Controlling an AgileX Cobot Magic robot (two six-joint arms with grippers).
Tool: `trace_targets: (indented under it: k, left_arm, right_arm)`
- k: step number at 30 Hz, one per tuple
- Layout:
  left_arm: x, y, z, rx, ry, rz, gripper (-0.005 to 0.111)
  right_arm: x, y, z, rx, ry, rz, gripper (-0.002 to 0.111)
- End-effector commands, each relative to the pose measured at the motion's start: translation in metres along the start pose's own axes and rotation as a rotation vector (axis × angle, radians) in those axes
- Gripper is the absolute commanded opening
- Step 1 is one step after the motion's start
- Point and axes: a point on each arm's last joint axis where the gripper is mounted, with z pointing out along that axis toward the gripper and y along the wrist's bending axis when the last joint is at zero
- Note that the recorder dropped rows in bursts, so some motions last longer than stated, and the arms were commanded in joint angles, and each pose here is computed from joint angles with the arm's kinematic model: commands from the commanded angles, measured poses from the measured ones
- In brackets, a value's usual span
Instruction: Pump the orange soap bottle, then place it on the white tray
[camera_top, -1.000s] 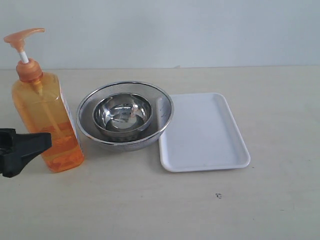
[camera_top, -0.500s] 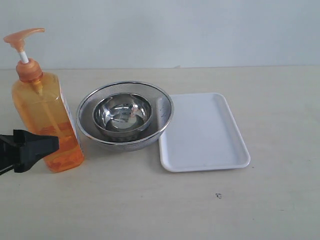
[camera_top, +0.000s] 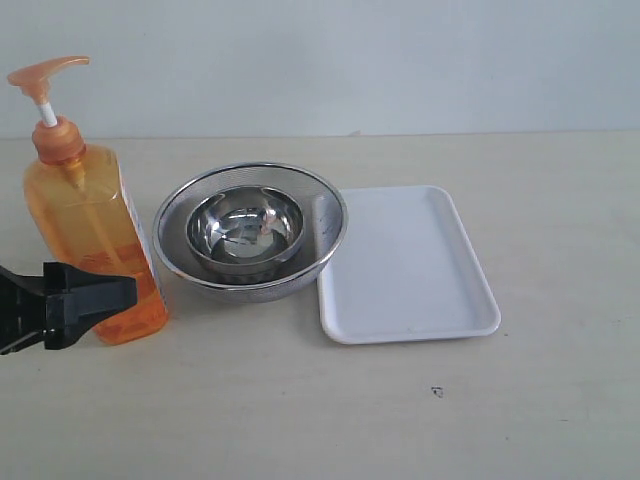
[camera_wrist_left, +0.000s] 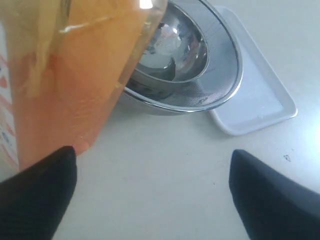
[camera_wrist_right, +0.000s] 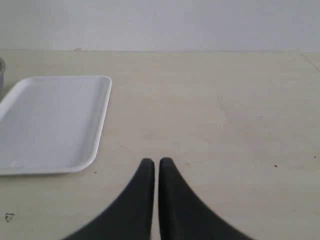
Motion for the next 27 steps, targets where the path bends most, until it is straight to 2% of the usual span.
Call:
trace_targets:
  k: [1, 13, 20, 27]
  left_arm:
    - [-0.0010, -0.0016, 0.0006, 0.007, -0.003, -0.007, 0.078]
    - [-0.0009, 0.0010, 0.0005, -0.021, -0.002, -0.080, 0.078]
    - [-0.0008, 0.0028, 0.0005, -0.041, -0.001, -0.054, 0.078]
    - [-0.0009, 0.0008, 0.0005, -0.019, -0.001, -0.020, 0.078]
  right_arm:
    - [-0.0008, -0.0002, -0.0004, 0.004, -0.010, -0.005, 0.000]
    - [-0.0008, -0.0002, -0.0004, 0.004, -0.010, -0.005, 0.000]
    - [-0.0008, -0.0002, -0.0004, 0.004, -0.010, -0.005, 0.000]
    - [-0.0008, -0.0002, -0.0004, 0.004, -0.010, -0.005, 0.000]
